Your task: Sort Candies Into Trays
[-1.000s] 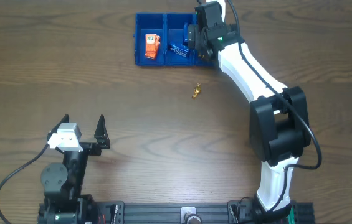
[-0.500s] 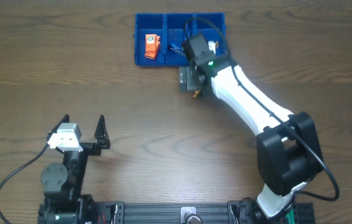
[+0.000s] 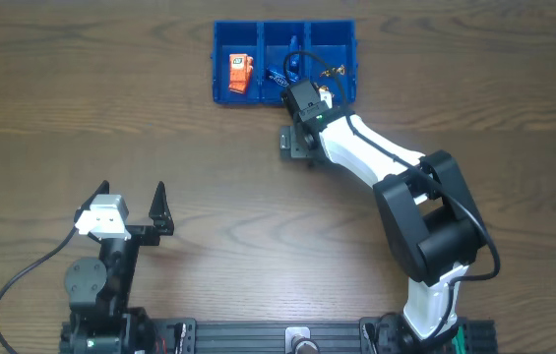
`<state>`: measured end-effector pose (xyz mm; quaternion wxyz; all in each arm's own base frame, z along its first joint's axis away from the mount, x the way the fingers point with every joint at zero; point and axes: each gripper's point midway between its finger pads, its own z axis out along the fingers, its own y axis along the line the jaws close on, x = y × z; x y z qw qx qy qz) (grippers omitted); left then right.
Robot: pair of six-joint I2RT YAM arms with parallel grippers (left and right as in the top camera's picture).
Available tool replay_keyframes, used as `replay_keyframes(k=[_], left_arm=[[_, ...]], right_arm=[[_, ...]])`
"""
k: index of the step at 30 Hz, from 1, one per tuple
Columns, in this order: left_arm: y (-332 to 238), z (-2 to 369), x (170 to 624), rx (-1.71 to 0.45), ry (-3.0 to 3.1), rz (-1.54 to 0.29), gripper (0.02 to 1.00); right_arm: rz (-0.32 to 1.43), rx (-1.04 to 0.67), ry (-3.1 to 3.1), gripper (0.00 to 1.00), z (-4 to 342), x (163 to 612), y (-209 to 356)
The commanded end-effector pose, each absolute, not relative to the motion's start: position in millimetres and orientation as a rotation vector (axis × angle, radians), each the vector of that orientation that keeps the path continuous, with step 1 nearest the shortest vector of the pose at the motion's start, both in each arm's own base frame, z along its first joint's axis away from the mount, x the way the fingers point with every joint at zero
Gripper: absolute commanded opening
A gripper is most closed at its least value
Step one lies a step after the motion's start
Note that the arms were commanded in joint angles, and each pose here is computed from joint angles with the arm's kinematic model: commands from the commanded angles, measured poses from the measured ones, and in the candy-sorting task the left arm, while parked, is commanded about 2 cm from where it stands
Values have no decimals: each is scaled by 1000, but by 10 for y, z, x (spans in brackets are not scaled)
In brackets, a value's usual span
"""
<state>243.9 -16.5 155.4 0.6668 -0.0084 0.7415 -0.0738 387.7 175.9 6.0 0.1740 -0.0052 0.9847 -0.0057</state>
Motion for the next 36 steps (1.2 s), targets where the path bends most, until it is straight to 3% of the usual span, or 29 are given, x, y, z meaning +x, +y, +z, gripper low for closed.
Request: replay_keyframes(k=[1,5,9,17,26,36], left_arm=[[-181,1387,2432,-6,1720,-168,996],[-181,1387,2432,-6,1720,-168,998],[-181,1387,2432,-6,1720,-168,998],[-181,1387,2432,-6,1720,-168,998],[-181,1387,2432,-6,1720,-168,998],[-181,1387,2432,-6,1720,-168,998]], right_arm=[[-13,17,2781,814,49,3903,1753],[-8,53,2768,739,37,3949,1737],[-16,63,2778,728,-12,3947,1710],[-15,64,2777,470,-14,3952,1712],[-21,63,2783,312,-48,3944,1708],[-20,63,2782,53,-46,3946,1709]])
